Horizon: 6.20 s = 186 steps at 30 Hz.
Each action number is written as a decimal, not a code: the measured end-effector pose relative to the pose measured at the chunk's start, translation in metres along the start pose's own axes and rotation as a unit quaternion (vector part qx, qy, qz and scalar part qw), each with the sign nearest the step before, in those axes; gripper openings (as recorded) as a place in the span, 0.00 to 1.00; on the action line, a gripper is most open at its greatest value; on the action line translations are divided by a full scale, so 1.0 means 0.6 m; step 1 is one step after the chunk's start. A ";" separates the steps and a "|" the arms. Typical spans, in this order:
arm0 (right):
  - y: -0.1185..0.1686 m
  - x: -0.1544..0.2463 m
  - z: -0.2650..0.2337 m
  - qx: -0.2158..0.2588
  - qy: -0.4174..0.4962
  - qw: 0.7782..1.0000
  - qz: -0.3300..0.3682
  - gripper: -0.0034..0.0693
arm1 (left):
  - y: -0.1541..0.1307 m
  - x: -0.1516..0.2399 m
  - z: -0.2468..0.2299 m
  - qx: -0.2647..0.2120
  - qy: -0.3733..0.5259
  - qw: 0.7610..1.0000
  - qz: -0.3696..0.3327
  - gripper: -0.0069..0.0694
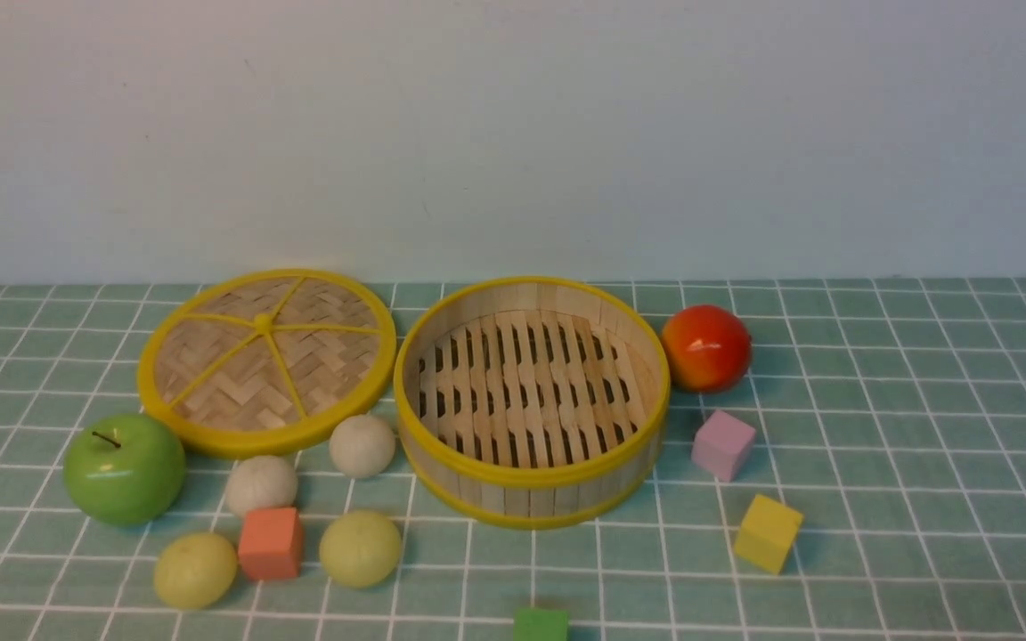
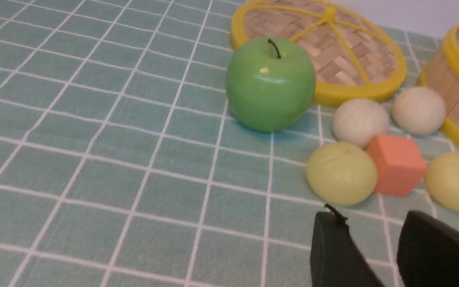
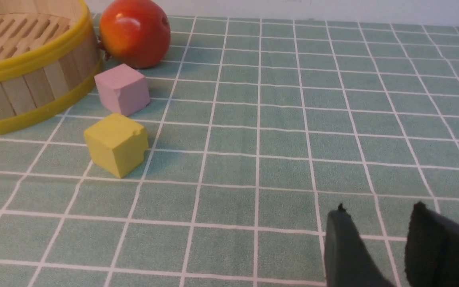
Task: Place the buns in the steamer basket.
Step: Use the left arm to grab a steamed stuffed bun, then use the left arm to put the steamed stuffed bun into the steamer, then use the left arm to grab a steamed stuffed bun
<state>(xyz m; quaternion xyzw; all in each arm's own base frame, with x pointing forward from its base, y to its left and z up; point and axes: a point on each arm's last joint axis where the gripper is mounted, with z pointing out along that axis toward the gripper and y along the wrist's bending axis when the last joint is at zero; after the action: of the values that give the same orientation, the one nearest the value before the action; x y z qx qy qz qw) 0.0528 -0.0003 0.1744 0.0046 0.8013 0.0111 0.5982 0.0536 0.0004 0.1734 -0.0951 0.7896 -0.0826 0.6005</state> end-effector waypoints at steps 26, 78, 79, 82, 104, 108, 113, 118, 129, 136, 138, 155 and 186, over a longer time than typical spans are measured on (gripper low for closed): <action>0.000 0.000 0.000 0.000 0.000 1.000 0.000 0.38 | -0.072 -0.253 -0.071 0.094 -0.199 0.971 -0.095 0.40; 0.000 0.000 0.000 0.000 0.000 1.000 0.000 0.38 | -0.163 -0.147 0.344 -0.103 0.476 0.869 0.091 0.40; 0.000 0.000 0.000 0.000 0.000 1.000 0.000 0.38 | -0.163 -0.146 0.346 -0.103 0.477 0.868 0.091 0.40; 0.000 0.000 0.000 0.000 0.000 1.000 0.000 0.38 | -0.156 -0.123 0.368 -0.112 0.487 0.862 0.087 0.40; 0.000 0.000 0.000 0.000 0.000 1.000 0.000 0.38 | -0.121 -0.119 0.403 -0.117 0.486 0.866 0.028 0.40; 0.000 0.000 0.000 0.000 0.000 1.000 0.000 0.38 | -0.117 -0.103 0.412 -0.122 0.500 0.857 0.030 0.40; 0.000 0.000 0.000 0.000 0.000 1.000 0.000 0.38 | -0.114 -0.085 0.425 -0.124 0.506 0.853 0.033 0.40; 0.000 0.000 0.000 0.000 0.000 1.000 0.000 0.38 | -0.114 -0.084 0.428 -0.122 0.502 0.855 0.033 0.40; 0.000 0.000 0.000 0.000 0.000 1.000 0.000 0.38 | -0.116 -0.082 0.428 -0.118 0.513 0.849 0.033 0.08; 0.000 0.000 0.000 0.000 0.000 1.000 0.000 0.38 | -0.133 -0.143 0.416 -0.118 0.507 0.854 0.029 0.07; 0.000 0.000 0.000 0.000 0.000 1.000 0.000 0.38 | -0.146 -0.180 0.410 -0.102 0.487 0.867 0.021 0.07; 0.000 0.000 0.000 0.000 0.000 1.000 0.000 0.38 | -0.384 -0.203 0.479 0.114 0.425 0.895 0.068 0.07; 0.000 0.000 0.000 0.000 0.000 1.000 0.000 0.38 | -0.331 -0.257 0.355 0.053 0.422 0.896 0.129 0.62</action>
<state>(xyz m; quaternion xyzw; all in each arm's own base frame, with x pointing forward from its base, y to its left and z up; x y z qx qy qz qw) 0.0528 -0.0003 0.1744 0.0046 0.8013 0.0111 0.5982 0.3094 -0.1567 0.3094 0.0834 0.9687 -0.0787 0.2199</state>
